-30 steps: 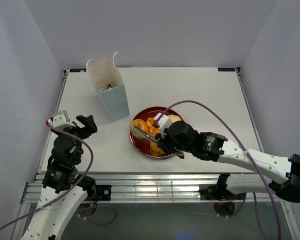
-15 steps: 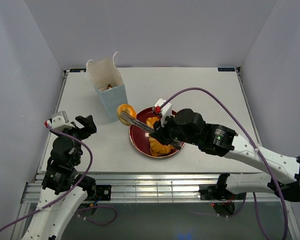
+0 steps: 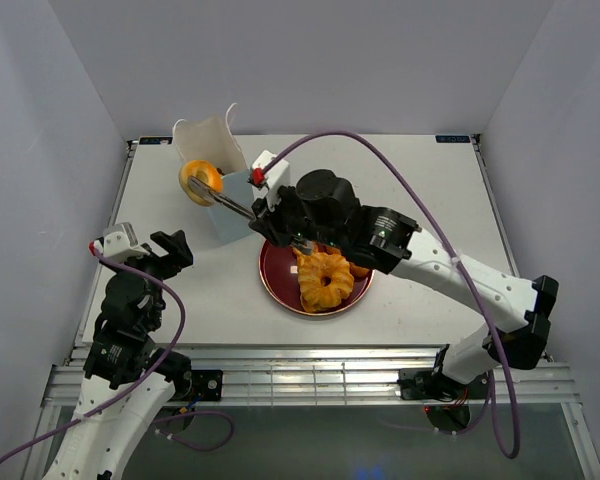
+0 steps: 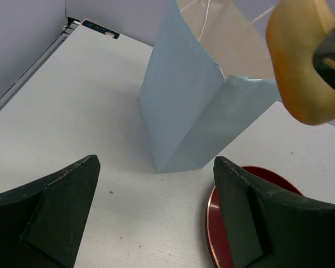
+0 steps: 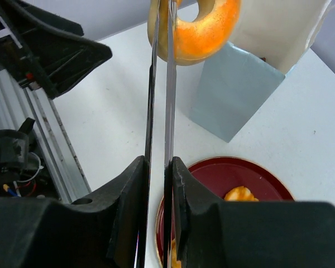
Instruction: Place the fake bread into the paper bag
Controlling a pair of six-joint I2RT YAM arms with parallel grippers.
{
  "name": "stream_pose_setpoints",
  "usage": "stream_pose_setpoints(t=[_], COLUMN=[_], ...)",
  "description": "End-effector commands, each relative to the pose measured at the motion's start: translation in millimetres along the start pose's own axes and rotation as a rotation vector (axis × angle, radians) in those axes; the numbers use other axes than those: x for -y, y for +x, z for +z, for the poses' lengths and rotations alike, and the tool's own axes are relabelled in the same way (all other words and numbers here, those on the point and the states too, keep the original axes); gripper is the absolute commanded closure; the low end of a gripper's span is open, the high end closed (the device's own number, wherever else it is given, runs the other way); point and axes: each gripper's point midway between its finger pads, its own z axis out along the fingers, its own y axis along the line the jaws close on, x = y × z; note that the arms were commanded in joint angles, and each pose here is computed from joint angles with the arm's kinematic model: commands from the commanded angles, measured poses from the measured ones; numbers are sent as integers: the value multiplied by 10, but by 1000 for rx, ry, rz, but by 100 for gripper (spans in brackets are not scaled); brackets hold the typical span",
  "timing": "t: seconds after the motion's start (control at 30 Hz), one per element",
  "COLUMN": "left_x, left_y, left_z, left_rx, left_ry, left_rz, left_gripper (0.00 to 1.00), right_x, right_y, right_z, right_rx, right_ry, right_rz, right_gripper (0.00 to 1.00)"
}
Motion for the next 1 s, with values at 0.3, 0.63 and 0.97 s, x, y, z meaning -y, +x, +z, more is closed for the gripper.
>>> stream_pose_setpoints(t=[0.3,0.63,0.97], left_x=[10,24,27], left_y=[55,73,82], left_z=[25,29,29], left_rx=[-14,-20,-23], left_ry=[1,7,9], left_rz=[7,9,11], left_gripper=[7,7,7], right_x=[628,895,1065], right_y=[-567,-446,-435], right_z=[487,875,833], right_rx=[118,86,79], right_ry=[68,28,48], right_rz=[-8,40,62], right_gripper=[71,67,42])
